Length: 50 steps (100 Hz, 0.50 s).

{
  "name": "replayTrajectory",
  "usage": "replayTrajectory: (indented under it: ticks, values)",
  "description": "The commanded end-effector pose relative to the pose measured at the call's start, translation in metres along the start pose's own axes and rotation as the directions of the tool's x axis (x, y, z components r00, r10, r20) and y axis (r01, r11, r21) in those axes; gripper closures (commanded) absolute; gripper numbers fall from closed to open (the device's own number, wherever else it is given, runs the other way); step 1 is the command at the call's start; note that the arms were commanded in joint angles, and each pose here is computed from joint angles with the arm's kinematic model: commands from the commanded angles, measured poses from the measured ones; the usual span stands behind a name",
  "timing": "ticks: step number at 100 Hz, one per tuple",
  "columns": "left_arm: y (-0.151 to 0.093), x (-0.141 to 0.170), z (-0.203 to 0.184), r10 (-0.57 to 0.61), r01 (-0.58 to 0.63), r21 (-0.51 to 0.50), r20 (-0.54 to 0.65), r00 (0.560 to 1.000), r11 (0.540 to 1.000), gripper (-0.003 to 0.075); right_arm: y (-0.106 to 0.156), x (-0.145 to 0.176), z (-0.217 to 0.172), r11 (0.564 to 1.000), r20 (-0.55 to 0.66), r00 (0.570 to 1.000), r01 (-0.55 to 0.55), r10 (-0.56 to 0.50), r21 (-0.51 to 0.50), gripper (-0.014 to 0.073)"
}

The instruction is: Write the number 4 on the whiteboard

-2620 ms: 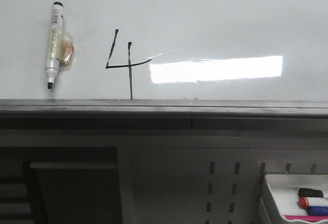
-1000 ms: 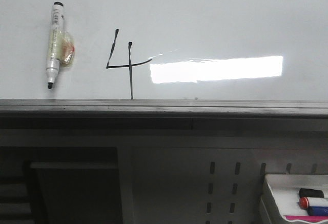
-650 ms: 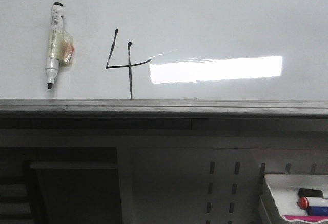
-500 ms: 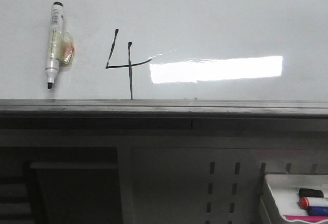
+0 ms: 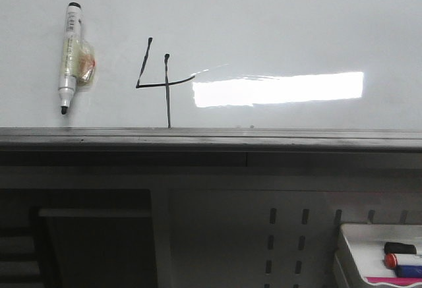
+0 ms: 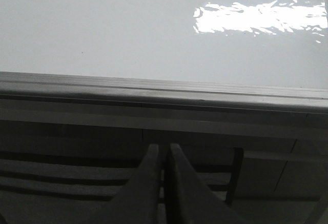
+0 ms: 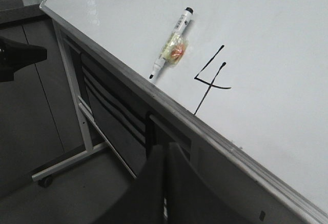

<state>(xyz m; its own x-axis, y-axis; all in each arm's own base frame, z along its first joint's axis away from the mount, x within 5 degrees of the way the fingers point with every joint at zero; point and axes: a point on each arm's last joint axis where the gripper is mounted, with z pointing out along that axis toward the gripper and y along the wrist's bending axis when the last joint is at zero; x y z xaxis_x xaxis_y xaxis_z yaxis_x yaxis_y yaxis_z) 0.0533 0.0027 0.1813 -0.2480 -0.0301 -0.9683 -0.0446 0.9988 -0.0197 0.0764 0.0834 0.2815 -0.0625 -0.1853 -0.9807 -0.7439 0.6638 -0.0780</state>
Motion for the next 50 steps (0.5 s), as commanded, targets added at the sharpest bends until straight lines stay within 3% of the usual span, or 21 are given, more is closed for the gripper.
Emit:
replayTrajectory:
  ticks: [1, 30, 50]
  values:
    - [0.000, 0.005, 0.002, -0.009, 0.009, 0.003, 0.041, 0.999, 1.000, 0.0741, -0.001, -0.017, -0.002, 1.000, 0.111, 0.994, 0.016, -0.017, 0.011, 0.0660]
    - [0.000, 0.005, 0.002, -0.009, 0.009, 0.003, 0.041, 0.999, 1.000, 0.0741, -0.002, -0.014, -0.001, 1.000, 0.082, 0.997, 0.015, -0.016, 0.015, 0.0660]
    - [0.000, 0.005, 0.002, -0.009, 0.009, 0.003, 0.041, 0.999, 1.000, 0.0741, -0.021, -0.011, -0.002, 0.985, 0.067, 0.998, -0.013, 0.002, 0.175, 0.0660]
